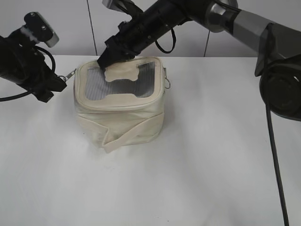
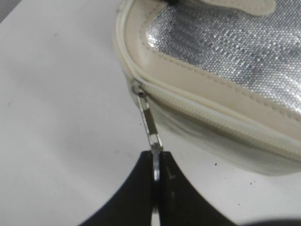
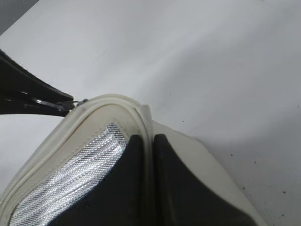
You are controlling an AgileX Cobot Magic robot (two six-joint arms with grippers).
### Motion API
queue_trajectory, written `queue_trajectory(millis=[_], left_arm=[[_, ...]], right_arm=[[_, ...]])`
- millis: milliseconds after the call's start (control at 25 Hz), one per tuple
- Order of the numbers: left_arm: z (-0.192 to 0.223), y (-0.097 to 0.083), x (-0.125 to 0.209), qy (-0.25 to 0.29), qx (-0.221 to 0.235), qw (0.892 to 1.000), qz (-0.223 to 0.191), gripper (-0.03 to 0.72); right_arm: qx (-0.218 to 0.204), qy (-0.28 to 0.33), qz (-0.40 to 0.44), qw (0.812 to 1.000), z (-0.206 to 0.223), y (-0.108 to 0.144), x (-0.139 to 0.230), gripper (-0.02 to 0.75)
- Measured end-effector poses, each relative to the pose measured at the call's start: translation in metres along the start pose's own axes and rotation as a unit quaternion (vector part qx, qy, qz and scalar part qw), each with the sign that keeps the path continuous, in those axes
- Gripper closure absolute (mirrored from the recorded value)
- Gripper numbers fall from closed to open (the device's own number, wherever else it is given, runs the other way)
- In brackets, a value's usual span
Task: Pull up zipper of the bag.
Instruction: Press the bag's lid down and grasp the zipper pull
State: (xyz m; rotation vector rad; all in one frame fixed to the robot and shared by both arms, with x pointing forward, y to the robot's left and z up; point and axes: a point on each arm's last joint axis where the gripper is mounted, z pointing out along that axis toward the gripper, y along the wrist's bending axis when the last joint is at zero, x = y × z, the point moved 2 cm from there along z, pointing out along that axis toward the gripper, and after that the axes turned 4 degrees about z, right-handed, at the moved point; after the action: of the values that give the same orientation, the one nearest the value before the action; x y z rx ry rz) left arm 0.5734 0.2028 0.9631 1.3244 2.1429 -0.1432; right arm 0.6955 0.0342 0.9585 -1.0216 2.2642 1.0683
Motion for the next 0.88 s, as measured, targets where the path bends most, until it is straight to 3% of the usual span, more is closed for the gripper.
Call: queue_trajectory(millis=[280,600,800,880], left_arm=[[-0.003,-0.005,-0.002,-0.007,0.014,1.0,-0.019,0.692],[-0.005,-0.018,0.0,0.001,0.073,0.996,-0.041,0.692],[-0.009,-0.031,0.01,0.008,0.075,0.996,-0.048,0.692],[-0.014,-0.038,0.012,0.003,0.056,0.997,-0.051,0.692]], right_arm=[[-0.001,-0.002,0.006,1.0,0.0,0.0,0.0,0.694],[0.0,-0.003,0.016,1.0,0.0,-0.001,0.0,0.696],[0.001,-0.003,0.024,1.0,0.0,-0.001,-0.001,0.696],[-0.001,-0.003,0.025,1.0,0.0,-0.001,0.0,0.696]])
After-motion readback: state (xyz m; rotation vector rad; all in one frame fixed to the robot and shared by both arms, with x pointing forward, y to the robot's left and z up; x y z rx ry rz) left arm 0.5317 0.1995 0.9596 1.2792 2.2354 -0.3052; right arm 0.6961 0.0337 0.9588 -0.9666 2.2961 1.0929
